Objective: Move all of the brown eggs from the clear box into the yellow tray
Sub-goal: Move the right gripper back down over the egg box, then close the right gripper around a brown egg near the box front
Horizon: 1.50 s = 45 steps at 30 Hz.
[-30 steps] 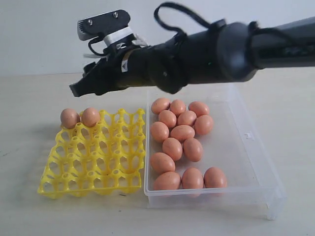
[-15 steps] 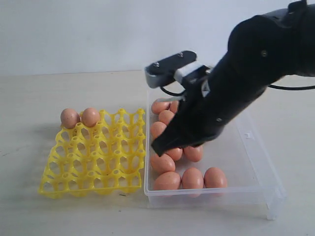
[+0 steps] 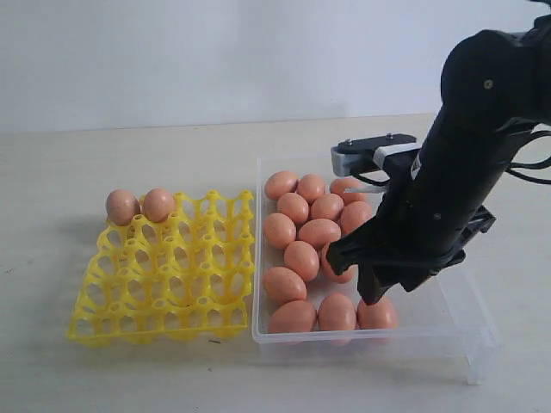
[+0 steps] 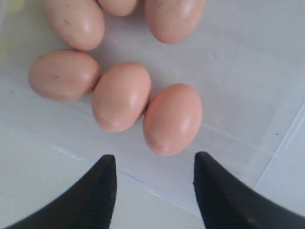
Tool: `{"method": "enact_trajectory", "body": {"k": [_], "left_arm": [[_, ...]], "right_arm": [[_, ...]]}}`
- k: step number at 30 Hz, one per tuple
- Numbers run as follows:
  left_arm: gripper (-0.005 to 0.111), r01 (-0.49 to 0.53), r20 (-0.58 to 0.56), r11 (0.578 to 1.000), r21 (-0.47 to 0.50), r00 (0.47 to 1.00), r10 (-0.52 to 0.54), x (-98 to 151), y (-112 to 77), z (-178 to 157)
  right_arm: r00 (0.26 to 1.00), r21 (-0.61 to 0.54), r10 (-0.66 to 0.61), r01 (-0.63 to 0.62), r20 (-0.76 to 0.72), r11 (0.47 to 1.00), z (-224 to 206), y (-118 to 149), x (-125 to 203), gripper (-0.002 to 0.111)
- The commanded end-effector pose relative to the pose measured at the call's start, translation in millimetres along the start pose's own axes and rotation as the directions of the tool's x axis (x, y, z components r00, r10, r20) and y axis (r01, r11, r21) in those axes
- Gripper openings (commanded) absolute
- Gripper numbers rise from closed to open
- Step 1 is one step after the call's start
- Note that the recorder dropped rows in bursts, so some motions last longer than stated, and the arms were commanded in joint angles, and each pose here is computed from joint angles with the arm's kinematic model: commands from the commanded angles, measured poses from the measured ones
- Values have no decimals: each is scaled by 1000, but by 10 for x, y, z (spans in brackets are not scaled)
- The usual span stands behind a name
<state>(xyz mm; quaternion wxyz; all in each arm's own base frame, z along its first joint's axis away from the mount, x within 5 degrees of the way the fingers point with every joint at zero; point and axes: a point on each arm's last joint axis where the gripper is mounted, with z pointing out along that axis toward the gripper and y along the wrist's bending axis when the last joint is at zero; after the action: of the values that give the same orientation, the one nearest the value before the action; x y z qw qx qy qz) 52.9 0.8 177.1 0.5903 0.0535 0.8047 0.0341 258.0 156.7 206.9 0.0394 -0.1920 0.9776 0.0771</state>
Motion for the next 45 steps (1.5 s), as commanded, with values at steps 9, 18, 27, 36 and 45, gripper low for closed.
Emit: {"method": "enact_trajectory", "body": {"k": [9,18,27,36,45], "left_arm": [[0,7,16,1000,5,1000,-8,-20,-2,-8],[0,7,16,1000,5,1000,-8,-20,-2,-8],[0,7,16,1000,5,1000,-8,-20,-2,-8],[0,7,16,1000,5,1000,-8,-20,-2,-8],[0,7,16,1000,5,1000,-8,-20,-2,-8]], "right_arm": [[993,8,114,-114,-17,993,389,-53,-130,54],[987,23,154,-153,-55,988,556,-102,-146,54],[986,18,165,-164,-19,986,572,-110,-183,54],[981,28,183,-182,-59,983,767,-132,-185,54],[993,19,111,-112,33,994,811,-142,-278,0]]}}
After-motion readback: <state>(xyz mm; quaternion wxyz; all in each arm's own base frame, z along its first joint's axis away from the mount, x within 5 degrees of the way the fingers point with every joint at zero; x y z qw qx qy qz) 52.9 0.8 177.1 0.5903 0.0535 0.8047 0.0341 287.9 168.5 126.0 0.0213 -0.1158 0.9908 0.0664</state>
